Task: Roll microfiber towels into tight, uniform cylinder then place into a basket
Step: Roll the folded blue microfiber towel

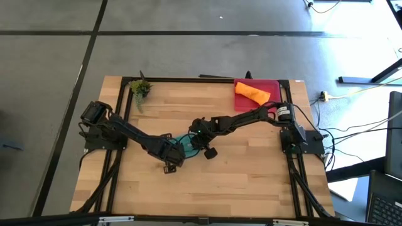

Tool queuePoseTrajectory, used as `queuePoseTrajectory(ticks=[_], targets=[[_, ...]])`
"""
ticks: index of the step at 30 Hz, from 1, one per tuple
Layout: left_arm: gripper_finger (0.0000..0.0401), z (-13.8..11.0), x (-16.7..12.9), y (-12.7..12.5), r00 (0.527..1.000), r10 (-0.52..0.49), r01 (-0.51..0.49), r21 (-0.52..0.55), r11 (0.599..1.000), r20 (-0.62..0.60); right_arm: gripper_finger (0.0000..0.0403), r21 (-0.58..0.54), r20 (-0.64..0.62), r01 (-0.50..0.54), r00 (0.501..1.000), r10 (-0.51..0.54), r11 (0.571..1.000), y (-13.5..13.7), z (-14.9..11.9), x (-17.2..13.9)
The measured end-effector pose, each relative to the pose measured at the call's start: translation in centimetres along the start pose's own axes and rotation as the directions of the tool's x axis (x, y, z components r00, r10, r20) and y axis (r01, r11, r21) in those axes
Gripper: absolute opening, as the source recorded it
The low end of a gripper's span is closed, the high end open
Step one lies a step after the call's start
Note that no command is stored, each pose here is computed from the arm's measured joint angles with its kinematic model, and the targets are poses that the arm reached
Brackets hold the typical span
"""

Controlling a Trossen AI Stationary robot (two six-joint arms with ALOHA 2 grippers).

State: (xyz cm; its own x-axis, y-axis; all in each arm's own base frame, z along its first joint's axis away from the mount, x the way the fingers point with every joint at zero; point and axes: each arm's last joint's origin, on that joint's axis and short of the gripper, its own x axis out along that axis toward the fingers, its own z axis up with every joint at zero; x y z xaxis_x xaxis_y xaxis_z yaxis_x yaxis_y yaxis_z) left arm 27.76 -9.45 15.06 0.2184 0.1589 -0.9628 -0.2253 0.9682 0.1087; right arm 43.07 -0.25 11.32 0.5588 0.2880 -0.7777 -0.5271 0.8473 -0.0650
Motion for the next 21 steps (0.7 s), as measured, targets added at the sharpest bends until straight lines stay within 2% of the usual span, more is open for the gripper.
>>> queuePoseTrajectory(ticks=[4, 13, 21], targets=[[0.0021, 0.03, 0.01, 0.03, 1.000, 0.001, -0.001, -0.002, 1.000, 0.002, 0.0050, 0.001, 0.001, 0.001, 1.000, -0.001, 1.000, -0.01, 0.01, 0.00], [0.0099, 0.13, 0.00, 0.18, 0.998, 0.056, -0.056, -0.001, 0.998, 0.035, 0.0083, -0.002, 0.005, 0.010, 1.000, -0.010, 1.000, -0.05, 0.05, 0.01], [0.0113, 0.11, 0.00, 0.52, 0.995, 0.097, -0.097, -0.002, 0.995, 0.035, 0.0133, -0.002, 0.007, 0.012, 1.000, -0.012, 1.000, -0.10, 0.06, 0.01]])
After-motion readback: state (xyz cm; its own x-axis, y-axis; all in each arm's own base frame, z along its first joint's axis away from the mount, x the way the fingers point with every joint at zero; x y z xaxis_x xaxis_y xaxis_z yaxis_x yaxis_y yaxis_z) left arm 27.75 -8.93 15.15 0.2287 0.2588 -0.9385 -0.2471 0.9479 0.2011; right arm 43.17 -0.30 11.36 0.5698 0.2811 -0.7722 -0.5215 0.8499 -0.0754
